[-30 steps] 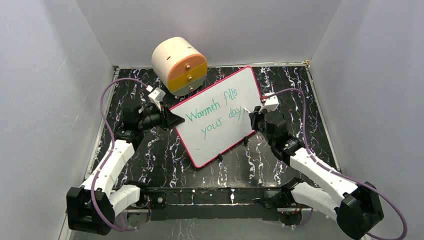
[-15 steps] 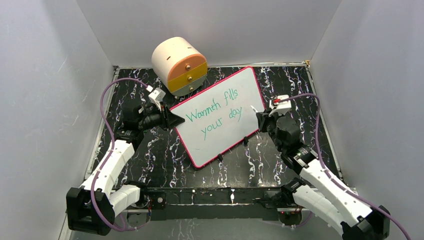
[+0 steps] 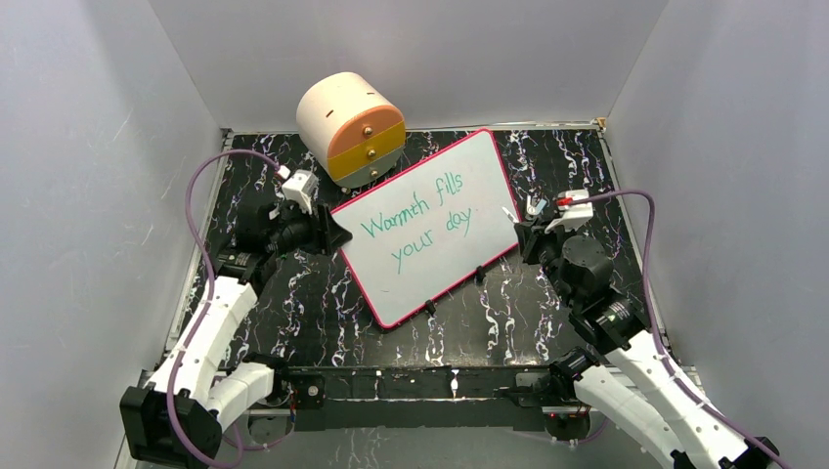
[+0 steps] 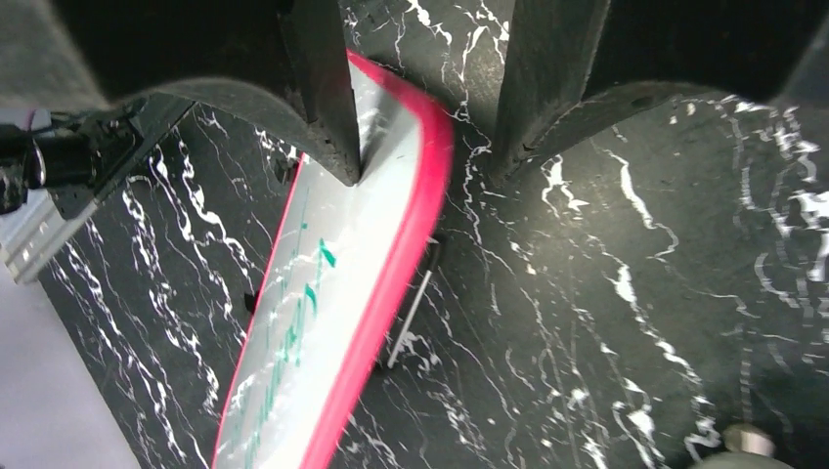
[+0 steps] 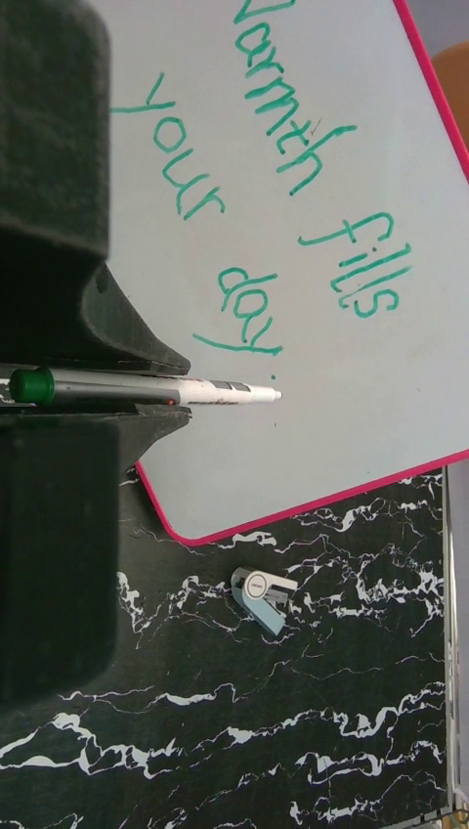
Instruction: Write a sentence on the whiteboard
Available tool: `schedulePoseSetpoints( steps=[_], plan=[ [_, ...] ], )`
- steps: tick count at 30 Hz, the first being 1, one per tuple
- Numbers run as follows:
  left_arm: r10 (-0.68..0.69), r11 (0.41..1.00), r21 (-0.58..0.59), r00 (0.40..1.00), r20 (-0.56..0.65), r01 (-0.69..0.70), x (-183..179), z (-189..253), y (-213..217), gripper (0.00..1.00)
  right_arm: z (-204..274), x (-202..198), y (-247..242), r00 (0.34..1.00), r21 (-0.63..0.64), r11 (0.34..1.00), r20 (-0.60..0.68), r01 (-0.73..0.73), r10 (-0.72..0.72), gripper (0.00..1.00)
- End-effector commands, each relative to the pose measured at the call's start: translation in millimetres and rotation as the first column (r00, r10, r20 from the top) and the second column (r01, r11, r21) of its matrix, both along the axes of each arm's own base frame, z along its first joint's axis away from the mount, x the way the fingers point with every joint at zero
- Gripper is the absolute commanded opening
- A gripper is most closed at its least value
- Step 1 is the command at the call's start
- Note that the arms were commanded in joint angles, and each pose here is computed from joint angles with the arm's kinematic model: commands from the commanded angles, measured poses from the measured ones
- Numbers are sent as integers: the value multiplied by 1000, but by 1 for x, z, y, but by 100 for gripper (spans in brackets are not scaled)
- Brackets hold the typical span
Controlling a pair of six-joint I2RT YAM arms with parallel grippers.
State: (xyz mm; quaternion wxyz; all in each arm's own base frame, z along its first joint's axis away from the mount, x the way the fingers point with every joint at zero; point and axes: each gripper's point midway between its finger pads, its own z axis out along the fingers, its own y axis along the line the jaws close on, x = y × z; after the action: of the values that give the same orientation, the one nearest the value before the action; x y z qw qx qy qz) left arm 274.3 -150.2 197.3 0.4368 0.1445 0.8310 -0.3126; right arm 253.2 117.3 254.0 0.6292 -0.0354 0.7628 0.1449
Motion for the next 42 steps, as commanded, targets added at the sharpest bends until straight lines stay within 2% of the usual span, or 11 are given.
schedulePoseSetpoints(
  steps=[1,3,7,10,14,21,26,28,32,37,42],
  plan=[
    [112,993,39,992,56,-114,1,37,18,52,33,-7,-5,998,55,998,63,2,-5,0],
    [162,985,43,985,61,-164,1,44,25,59,35,-10,-7,997,62,998,73,1,-5,0],
    [302,949,77,951,61,-306,2,49,48,85,34,-14,-10,997,68,998,81,0,-5,0],
    [420,896,142,906,42,-422,4,42,71,91,33,-16,-9,996,77,997,87,-11,5,0],
    [579,780,273,815,30,-564,8,23,107,92,30,-19,-7,996,86,996,88,-29,21,0],
    [709,625,443,705,22,-643,17,-8,146,90,34,-23,-6,993,104,993,110,-48,37,0],
    [649,723,315,761,-2,-615,26,17,122,88,35,-25,-3,992,107,992,114,-69,57,0],
    [641,733,281,767,20,-620,24,32,120,88,34,-25,-3,992,108,992,115,-69,56,0],
    [686,672,336,725,52,-660,20,31,137,88,34,-25,-2,991,108,991,115,-74,61,0],
    [745,589,448,667,22,-673,24,-8,156,87,33,-25,-1,992,107,992,112,-74,62,0],
    [792,547,503,608,-53,-669,36,-49,171,81,34,-26,-2,992,107,992,114,-72,60,0]
  ],
)
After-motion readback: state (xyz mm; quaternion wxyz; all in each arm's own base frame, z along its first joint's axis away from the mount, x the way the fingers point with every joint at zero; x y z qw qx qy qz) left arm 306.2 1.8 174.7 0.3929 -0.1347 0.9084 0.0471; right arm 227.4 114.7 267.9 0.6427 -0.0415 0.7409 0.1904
